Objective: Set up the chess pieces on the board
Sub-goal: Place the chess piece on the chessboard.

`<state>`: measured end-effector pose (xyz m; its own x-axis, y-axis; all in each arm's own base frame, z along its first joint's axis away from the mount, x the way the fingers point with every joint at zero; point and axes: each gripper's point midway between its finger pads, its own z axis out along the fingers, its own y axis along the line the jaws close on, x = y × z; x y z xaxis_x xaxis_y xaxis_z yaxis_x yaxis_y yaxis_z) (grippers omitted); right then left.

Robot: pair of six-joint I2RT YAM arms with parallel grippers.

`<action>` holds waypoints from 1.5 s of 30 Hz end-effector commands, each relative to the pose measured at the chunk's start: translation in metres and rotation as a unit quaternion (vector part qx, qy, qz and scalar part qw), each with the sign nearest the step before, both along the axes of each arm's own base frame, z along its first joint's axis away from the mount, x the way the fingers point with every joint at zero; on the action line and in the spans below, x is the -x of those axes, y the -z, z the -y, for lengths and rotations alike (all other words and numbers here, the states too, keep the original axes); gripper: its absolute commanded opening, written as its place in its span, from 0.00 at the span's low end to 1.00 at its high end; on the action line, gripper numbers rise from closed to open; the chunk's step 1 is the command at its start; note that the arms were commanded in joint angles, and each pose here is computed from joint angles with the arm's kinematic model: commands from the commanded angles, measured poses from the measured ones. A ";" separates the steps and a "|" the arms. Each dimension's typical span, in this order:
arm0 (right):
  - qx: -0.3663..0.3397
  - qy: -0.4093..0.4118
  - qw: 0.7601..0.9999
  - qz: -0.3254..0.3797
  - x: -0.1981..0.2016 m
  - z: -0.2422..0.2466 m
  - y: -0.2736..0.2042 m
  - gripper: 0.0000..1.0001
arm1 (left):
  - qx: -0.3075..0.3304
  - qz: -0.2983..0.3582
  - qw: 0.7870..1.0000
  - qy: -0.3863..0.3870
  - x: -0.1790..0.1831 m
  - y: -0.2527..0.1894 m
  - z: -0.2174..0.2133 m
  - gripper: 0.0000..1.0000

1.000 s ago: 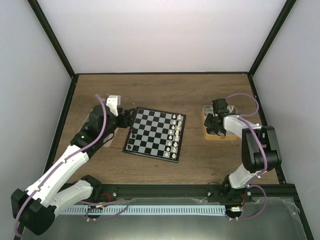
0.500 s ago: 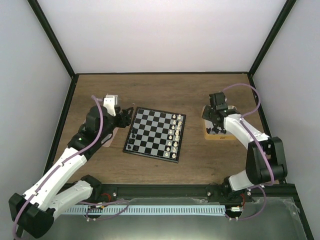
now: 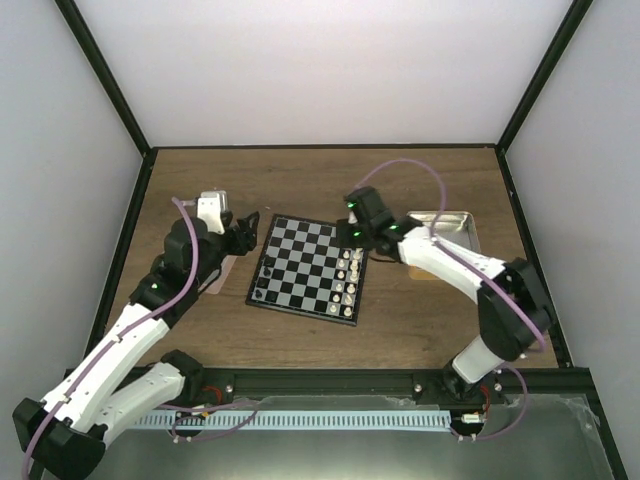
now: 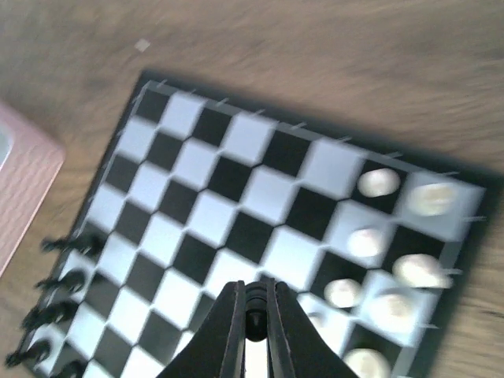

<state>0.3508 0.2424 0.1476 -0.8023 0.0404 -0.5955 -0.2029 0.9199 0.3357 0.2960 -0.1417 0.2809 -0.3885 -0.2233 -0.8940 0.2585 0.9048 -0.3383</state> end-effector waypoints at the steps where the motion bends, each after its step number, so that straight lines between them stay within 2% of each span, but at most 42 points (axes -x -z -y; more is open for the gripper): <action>1: -0.036 -0.094 0.995 -0.013 0.027 -0.080 -0.002 0.02 | 0.007 0.013 1.000 -0.016 0.000 -0.005 -0.006 0.72; 5: -0.025 -0.156 0.987 -0.030 0.056 -0.131 0.013 0.03 | 0.009 0.016 1.000 -0.021 0.001 -0.006 -0.009 0.72; 13: -0.002 -0.206 0.978 -0.040 0.081 -0.183 0.033 0.03 | 0.017 0.014 0.999 -0.030 0.000 -0.002 -0.011 0.72; 19: 0.024 -0.202 0.978 -0.046 0.079 -0.190 0.048 0.03 | 0.013 0.008 0.999 -0.049 -0.002 0.001 -0.018 0.72; 26: 0.033 -0.213 0.974 -0.066 0.087 -0.193 0.067 0.04 | -0.015 -0.019 0.987 -0.160 -0.008 0.014 -0.057 0.73; 36: 0.046 -0.228 0.970 -0.076 0.095 -0.200 0.079 0.08 | -0.012 -0.023 0.985 -0.169 -0.009 0.015 -0.062 0.75; 45: 0.032 -0.226 0.971 -0.063 0.092 -0.204 0.067 0.25 | -0.010 -0.023 0.986 -0.165 -0.009 0.015 -0.061 0.75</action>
<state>0.2542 0.4315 0.0568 -0.8146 -0.3873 -0.4317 -0.5357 0.7877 0.3043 0.3047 -0.0834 0.2550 -0.3618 -0.3134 -0.8780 -0.0643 0.9479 -0.3119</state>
